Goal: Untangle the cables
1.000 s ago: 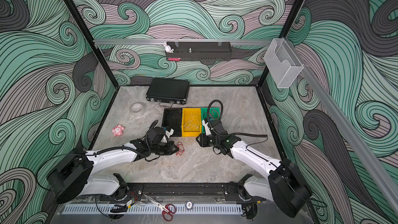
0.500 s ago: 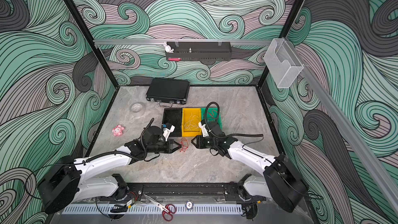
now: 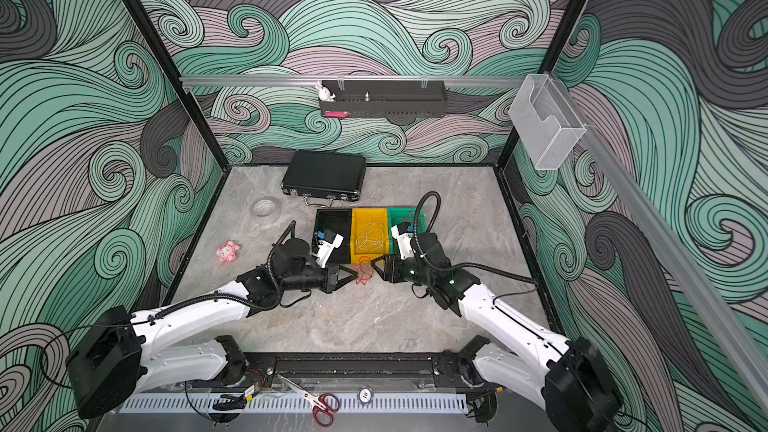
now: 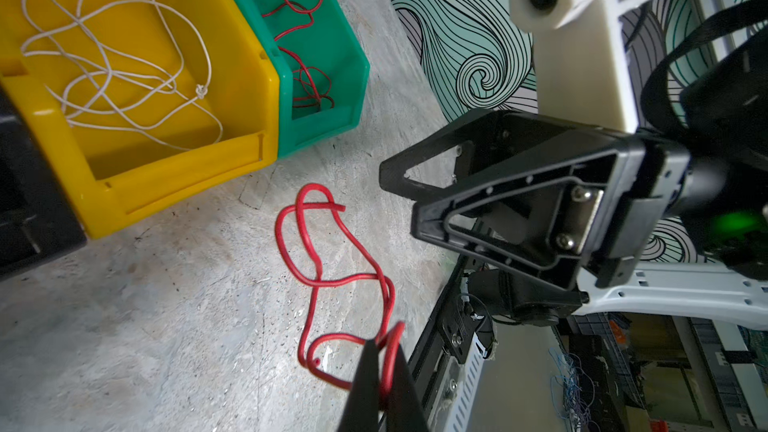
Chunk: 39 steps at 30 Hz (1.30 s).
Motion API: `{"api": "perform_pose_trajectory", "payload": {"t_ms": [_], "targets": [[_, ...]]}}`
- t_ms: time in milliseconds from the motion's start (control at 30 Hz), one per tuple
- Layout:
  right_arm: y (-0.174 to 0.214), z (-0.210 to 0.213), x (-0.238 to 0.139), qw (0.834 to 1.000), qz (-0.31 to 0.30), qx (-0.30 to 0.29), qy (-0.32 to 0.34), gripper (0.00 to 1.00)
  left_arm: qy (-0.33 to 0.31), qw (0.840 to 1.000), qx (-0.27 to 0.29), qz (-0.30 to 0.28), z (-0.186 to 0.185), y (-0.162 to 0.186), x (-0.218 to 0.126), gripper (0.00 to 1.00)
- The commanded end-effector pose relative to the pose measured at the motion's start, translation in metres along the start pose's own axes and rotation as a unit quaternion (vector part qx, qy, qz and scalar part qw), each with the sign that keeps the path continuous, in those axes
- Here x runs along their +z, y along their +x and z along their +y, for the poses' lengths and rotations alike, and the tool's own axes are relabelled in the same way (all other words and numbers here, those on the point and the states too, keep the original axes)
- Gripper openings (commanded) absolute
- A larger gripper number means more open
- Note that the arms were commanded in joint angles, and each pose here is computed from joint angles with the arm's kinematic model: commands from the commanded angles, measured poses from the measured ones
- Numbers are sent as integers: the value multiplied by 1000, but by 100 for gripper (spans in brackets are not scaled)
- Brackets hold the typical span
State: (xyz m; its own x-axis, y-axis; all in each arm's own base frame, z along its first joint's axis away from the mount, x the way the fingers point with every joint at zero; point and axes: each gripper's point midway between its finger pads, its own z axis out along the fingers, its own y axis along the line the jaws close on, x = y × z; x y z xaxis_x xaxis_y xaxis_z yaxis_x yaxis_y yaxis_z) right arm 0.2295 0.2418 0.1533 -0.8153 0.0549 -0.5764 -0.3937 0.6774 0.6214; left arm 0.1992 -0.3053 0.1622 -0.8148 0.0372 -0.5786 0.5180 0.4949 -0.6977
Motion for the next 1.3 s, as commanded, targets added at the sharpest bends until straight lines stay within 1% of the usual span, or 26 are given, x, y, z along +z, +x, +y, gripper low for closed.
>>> {"api": "perform_pose_trajectory", "payload": {"t_ms": [0,100,233,367,500,567,633,733,833,933,1200,1267], "targets": [[7,-7,0,1000,14,15,8,51,50,997,50,-33,-36,-24,-7,0],[7,-7,-1,1000,11,22,0,50,64,995,68,-39,-46,-26,-9,0],[3,-2,-2,1000,3,26,-14,46,74,993,82,-30,-52,-24,-7,0],[5,-4,1,999,11,28,-15,42,84,992,90,-33,-57,-24,-6,0],[6,-13,2,999,9,35,-1,32,86,991,96,-40,-60,-29,-6,0],[6,-18,1,999,7,40,4,24,83,991,98,-38,-60,-29,-5,0],[4,-24,-1,999,3,44,10,18,79,991,99,-33,-58,-28,-3,0],[3,-40,-8,998,-5,47,40,14,71,992,102,-28,-55,-28,-1,0],[3,-59,-16,996,-10,46,79,13,53,993,99,-29,-48,-28,-1,0],[5,-70,-21,994,-8,46,102,13,38,994,96,-30,-42,-28,1,0],[9,-74,-24,993,-6,47,106,13,25,995,95,-17,-35,-31,16,0],[8,-73,-26,994,-7,46,103,15,25,995,96,-14,-35,-32,19,0]]}}
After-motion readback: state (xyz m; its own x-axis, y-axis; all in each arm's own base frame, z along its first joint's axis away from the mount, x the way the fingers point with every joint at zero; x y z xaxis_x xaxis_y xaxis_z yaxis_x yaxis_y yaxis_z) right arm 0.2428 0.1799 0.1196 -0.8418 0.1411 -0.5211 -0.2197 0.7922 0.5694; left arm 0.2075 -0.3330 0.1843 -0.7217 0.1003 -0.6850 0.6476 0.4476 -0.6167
